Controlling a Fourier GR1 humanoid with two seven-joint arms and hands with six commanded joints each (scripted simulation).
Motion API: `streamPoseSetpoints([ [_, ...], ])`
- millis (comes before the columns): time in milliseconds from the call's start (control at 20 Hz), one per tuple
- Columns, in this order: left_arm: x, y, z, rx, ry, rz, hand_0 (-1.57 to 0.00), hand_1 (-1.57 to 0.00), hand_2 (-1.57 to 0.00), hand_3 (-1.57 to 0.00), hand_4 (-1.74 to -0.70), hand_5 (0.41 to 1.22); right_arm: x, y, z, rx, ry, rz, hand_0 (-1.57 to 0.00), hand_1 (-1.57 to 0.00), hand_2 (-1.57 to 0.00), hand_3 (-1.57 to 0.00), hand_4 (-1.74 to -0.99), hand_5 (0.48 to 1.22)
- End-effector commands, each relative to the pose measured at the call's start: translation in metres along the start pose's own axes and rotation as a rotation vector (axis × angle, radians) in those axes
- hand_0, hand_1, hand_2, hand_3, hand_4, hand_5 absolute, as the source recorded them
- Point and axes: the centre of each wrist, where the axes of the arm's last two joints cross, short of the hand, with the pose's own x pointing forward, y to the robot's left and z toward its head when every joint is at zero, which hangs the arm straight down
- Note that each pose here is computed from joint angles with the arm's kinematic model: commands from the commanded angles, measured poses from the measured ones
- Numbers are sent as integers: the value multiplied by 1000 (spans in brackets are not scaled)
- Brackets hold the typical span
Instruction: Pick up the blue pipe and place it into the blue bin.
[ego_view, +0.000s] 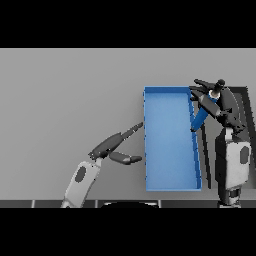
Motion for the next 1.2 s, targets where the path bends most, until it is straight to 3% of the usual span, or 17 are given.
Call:
streamPoseSetpoints([
  [0, -1, -1, 4, 0, -3, 7, 1, 1, 1, 1, -879, 425, -12, -3, 8, -37, 39, -10, -1571, -1571, -1571, -1571, -1741, 1221],
  [300, -2, 0, 3, -2, 16, -4, 1, 1, 1, 1, -888, 422, -52, 7, 26, -188, 270, -6, -1571, -1571, -1571, -1521, -1741, 1221],
  [350, -1, -1, 3, -2, 21, -2, 1, 1, 1, 1, -887, 420, -58, 10, 29, -203, 304, 5, -1571, -1571, -1571, -1255, -1741, 1221],
  [550, -1, -3, 2, -7, 20, -9, 1, 1, 1, 1, -883, 421, -75, 18, 31, -256, 438, 60, -1571, -1548, -1571, -847, -1741, 1221],
  [600, -1, -2, 2, -5, 19, -10, 1, 1, 1, 1, -882, 421, -79, 17, 30, -255, 468, 68, -1465, -1336, -1339, -788, -1678, 1221],
  [700, -1, -2, 5, -3, 8, -11, 1, 1, 1, 1, -878, 422, -85, 13, 28, -258, 527, 94, -937, -855, -856, -504, -1503, 1221],
  [800, 1, 0, 3, 1, 16, -12, 1, 1, 1, 1, -878, 427, -86, 12, 23, -229, 603, 152, -599, -547, -548, -322, -1337, 1221],
  [950, 3, -2, 7, 1, 4, -5, 1, 1, 1, 1, -881, 429, -83, 20, 23, -118, 613, 282, -306, -279, -280, -164, -1175, 1084],
  [1150, 2, -3, 4, 2, 19, 0, 1, 1, 1, 1, -886, 426, -90, 20, 26, -66, 695, 339, -125, -114, -114, -67, -1078, 898],
])
